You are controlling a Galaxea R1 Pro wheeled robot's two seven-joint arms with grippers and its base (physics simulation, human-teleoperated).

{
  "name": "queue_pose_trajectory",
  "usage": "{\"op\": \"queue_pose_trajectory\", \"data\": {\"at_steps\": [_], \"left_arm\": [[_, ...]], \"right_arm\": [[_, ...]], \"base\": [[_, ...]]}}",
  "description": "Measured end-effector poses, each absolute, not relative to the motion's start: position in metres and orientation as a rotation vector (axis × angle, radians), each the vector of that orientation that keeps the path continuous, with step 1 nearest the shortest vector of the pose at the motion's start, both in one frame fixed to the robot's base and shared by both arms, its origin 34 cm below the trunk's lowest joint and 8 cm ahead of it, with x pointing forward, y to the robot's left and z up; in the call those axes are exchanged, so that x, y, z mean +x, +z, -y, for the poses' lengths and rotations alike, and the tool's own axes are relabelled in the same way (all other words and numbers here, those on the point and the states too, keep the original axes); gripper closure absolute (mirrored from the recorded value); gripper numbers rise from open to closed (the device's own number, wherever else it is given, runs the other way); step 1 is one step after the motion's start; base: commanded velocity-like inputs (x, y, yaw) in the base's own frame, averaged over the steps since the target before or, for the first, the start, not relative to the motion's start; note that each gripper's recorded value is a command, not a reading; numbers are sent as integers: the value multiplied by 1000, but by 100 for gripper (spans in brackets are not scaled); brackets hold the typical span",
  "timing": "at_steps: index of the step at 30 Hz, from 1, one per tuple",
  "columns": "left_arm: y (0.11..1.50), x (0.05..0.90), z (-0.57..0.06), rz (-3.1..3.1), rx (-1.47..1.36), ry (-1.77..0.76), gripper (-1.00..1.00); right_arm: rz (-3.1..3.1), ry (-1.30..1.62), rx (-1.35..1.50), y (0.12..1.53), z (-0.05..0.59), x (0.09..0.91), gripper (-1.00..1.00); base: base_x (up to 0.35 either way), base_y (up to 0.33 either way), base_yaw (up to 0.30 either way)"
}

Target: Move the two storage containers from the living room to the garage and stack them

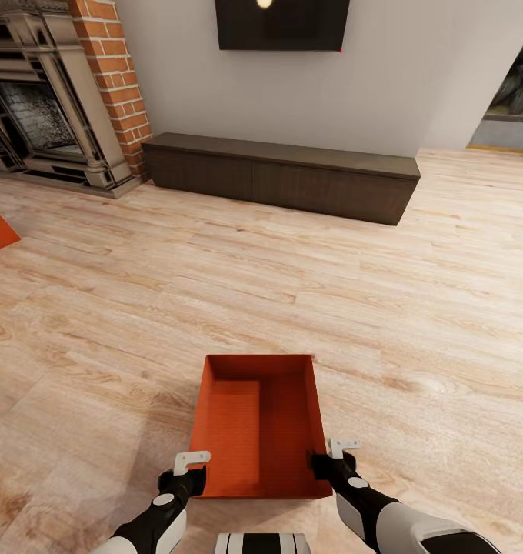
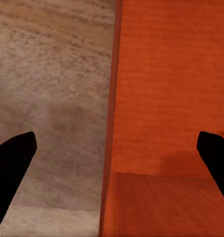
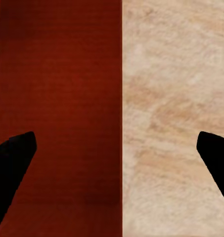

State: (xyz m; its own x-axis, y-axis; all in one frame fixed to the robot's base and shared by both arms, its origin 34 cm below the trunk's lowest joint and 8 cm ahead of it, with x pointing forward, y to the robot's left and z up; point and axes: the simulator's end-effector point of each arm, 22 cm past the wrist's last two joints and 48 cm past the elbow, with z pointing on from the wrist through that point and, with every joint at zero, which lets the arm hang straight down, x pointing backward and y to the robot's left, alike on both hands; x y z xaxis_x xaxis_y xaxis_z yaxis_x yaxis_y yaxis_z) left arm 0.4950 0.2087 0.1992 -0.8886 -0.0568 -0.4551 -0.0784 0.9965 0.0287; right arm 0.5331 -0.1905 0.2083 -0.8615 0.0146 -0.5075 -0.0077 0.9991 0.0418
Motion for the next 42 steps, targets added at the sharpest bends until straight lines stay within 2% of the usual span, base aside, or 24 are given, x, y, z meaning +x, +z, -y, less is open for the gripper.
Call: {"op": "queue_pose_trajectory", "data": {"at_steps": [42], "left_arm": [[236,503,-207,-2670,-89,55,100]], "right_arm": [[-2604,58,-10,246,189,543,100]], "base": [[0,0,0]]}}
